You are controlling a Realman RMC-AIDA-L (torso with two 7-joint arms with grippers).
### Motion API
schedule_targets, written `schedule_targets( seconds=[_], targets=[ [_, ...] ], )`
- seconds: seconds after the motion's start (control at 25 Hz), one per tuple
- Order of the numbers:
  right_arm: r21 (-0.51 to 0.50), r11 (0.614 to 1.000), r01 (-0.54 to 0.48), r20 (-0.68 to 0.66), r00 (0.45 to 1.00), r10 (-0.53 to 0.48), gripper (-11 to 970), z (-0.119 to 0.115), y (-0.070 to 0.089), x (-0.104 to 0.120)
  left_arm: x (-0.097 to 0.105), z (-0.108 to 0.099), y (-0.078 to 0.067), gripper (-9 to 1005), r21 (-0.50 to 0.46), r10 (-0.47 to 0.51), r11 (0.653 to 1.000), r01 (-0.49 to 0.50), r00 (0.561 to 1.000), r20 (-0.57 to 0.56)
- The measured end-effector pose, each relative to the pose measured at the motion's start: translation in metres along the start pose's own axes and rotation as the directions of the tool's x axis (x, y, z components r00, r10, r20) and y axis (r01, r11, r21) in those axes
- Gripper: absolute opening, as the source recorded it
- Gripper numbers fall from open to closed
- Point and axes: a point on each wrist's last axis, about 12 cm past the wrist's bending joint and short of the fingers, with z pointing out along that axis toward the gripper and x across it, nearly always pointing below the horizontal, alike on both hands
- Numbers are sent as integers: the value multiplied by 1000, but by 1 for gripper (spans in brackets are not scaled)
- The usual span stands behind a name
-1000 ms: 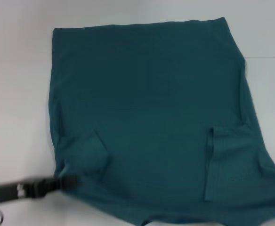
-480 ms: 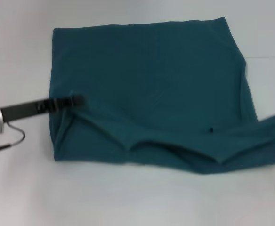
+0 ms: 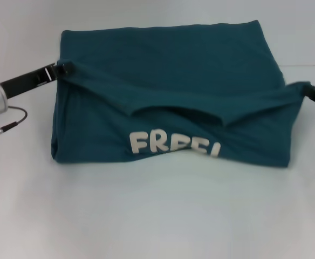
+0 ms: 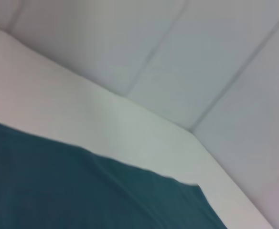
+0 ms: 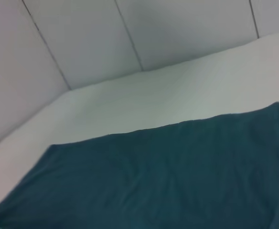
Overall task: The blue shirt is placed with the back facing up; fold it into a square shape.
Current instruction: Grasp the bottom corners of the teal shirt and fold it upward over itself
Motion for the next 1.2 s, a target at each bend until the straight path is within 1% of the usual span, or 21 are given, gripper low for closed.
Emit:
schedule_targets(
  seconds=[0.12, 0.4, 0.64, 0.84, 0.96, 1.2],
  targets=[
    [47, 998, 49, -19, 999, -48, 26, 19, 3, -13, -3, 12, -2, 50, -34, 14, 999, -13, 1000, 11],
    [154, 981, 114, -9, 993, -114, 26, 48, 8, -43, -10, 31, -8, 49, -98, 74, 993, -71, 997, 26],
    [186, 967, 176, -15, 984, -176, 26, 69, 20, -63, -16, 40, -11, 50, -148, 119, 983, -111, 992, 51],
    [202, 957, 209, -19, 978, -210, 27, 79, 27, -74, -19, 45, -13, 50, -160, 141, 979, -128, 988, 70],
    [208, 955, 211, -15, 977, -212, 27, 81, 28, -79, -20, 46, -14, 50, -161, 143, 978, -130, 987, 73],
    [225, 952, 206, -30, 978, -205, 27, 86, 30, -73, -15, 49, -15, 49, -174, 138, 977, -124, 988, 69]
  ],
)
